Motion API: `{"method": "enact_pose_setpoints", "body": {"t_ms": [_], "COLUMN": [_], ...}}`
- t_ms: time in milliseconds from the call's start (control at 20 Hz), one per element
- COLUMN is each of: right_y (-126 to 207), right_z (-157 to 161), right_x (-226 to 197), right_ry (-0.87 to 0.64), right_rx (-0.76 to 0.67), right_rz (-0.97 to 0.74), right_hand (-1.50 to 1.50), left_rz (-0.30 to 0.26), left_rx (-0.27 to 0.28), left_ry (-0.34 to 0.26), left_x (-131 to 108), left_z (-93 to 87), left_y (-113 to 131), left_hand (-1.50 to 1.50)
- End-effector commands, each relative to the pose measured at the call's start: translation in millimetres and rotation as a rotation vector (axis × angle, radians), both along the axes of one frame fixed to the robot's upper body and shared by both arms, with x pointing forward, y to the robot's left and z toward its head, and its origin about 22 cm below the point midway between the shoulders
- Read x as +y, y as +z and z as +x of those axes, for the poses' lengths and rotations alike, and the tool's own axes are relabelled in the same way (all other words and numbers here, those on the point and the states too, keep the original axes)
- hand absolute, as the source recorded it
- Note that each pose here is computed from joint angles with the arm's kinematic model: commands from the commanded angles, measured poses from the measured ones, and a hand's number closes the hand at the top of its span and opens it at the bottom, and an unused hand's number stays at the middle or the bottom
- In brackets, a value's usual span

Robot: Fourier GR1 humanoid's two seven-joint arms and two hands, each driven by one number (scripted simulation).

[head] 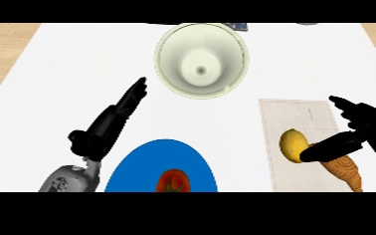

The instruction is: Pick the lemon from the placemat and place it in the bowl

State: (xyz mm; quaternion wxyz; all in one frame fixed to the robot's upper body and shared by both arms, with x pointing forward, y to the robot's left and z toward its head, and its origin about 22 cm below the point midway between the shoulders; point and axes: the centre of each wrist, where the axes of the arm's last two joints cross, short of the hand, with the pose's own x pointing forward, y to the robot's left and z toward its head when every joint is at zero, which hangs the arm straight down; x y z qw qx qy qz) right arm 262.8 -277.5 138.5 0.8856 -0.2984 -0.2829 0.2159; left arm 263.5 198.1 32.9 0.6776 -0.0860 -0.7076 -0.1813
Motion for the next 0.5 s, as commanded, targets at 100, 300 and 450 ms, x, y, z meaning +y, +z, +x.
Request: {"method": "enact_pose_setpoints", "body": {"t_ms": [100,300,450], "right_y": [12.1,-11.3,-7.9], "right_z": [15.6,10.3,16.6], "right_x": [24.5,44.6,43.6], "right_ry": [-0.077,-0.059,-0.071], "right_rx": [0.169,0.146,0.113], "right_rz": [-0.042,-0.086,-0.124], "right_hand": [-1.50,-1.50,-1.50], "left_rz": [0.001,0.010,-0.008], "left_rx": [0.007,-0.004,0.012], "left_ry": [0.007,0.023,0.033], "left_x": [5.8,9.6,-11.8], "left_z": [6.5,5.8,4.1], "left_y": [-0.9,12.0,-0.5], "left_hand": [0.00,0.00,0.00]}}
